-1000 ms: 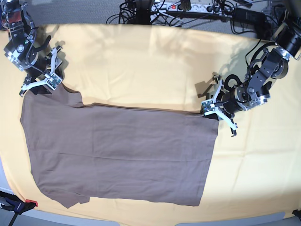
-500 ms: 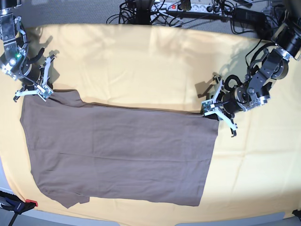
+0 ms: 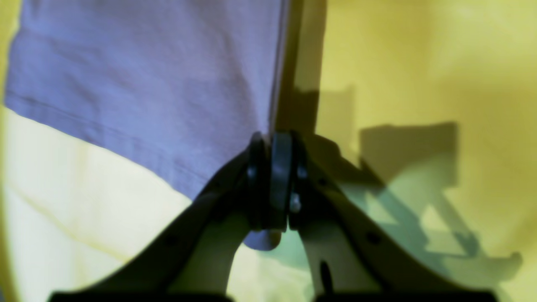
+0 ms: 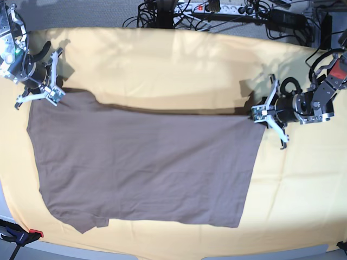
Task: Fold the T-shirt properly
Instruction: 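Lift the shoulder edge with both grippers and pull it taut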
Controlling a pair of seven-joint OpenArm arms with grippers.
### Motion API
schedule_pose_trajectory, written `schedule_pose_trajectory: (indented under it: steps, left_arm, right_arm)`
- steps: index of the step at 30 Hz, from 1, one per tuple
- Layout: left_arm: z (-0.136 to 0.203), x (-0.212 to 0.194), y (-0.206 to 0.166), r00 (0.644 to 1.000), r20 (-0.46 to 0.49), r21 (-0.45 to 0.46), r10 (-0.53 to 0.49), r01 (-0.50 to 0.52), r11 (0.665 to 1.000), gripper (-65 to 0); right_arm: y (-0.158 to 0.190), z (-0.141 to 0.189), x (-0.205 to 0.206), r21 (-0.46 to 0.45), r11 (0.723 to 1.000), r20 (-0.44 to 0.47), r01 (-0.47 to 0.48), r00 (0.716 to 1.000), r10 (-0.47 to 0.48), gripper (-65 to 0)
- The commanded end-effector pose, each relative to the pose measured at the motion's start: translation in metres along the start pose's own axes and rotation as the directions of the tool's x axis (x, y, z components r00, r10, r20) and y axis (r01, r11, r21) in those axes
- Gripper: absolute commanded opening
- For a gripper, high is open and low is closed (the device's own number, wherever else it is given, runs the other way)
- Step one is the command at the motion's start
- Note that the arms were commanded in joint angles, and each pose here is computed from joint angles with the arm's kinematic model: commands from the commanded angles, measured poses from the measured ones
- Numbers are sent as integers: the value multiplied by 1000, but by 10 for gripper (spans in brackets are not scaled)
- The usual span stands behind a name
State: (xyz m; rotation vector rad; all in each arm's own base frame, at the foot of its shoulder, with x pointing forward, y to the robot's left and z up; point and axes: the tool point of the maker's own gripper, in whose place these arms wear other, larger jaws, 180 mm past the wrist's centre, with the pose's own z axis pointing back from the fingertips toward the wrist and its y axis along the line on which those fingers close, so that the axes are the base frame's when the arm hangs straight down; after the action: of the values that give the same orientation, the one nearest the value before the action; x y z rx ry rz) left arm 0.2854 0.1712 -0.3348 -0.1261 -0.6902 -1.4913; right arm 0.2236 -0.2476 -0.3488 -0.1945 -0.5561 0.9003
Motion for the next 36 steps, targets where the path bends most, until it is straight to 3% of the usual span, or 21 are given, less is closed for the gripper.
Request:
schedule_pose_trajectory:
  steps: [1, 6, 13, 17, 21, 25, 30, 33, 36]
  left_arm:
    - [11, 5, 4, 1000, 19, -8, -8, 8, 1000, -650]
    - [27, 7, 1, 999, 41, -30, 29, -27, 999, -650]
    - [39, 8, -34, 999, 32, -116, 24, -20, 993, -650]
    - [47, 6, -68, 1000, -14, -197, -9, 6, 980, -650]
    - [62, -3, -102, 995, -84, -287, -55, 29, 958, -650]
    - [76, 4, -123, 992, -83, -349, -96, 62, 935, -650]
    - [87, 11, -130, 988, -75, -374, -138, 100, 922, -650]
    - [87, 14, -131, 987, -67, -374, -148, 112, 921, -650]
    - [82, 18, -126, 986, -54, -354, -159, 130, 926, -650]
  right_arm:
    - [-7, 6, 0, -24, 999, -11, -21, 1000, 21, -650]
    - [21, 20, -11, 23, 999, -52, -46, 998, 47, -650]
    - [46, 52, -25, 55, 997, -88, -60, 994, 64, -650]
    - [51, 70, -33, 58, 996, -111, -61, 992, 67, -650]
    - [70, 85, -44, 115, 992, -140, -49, 988, 65, -650]
    - [83, 93, -48, 151, 986, -153, -70, 984, 94, -650]
    - [76, 94, -54, 116, 987, -181, -109, 975, 129, -650]
    - [73, 93, -50, 99, 989, -161, -107, 979, 122, -650]
    - [68, 89, -28, 63, 994, -54, -87, 994, 90, -650]
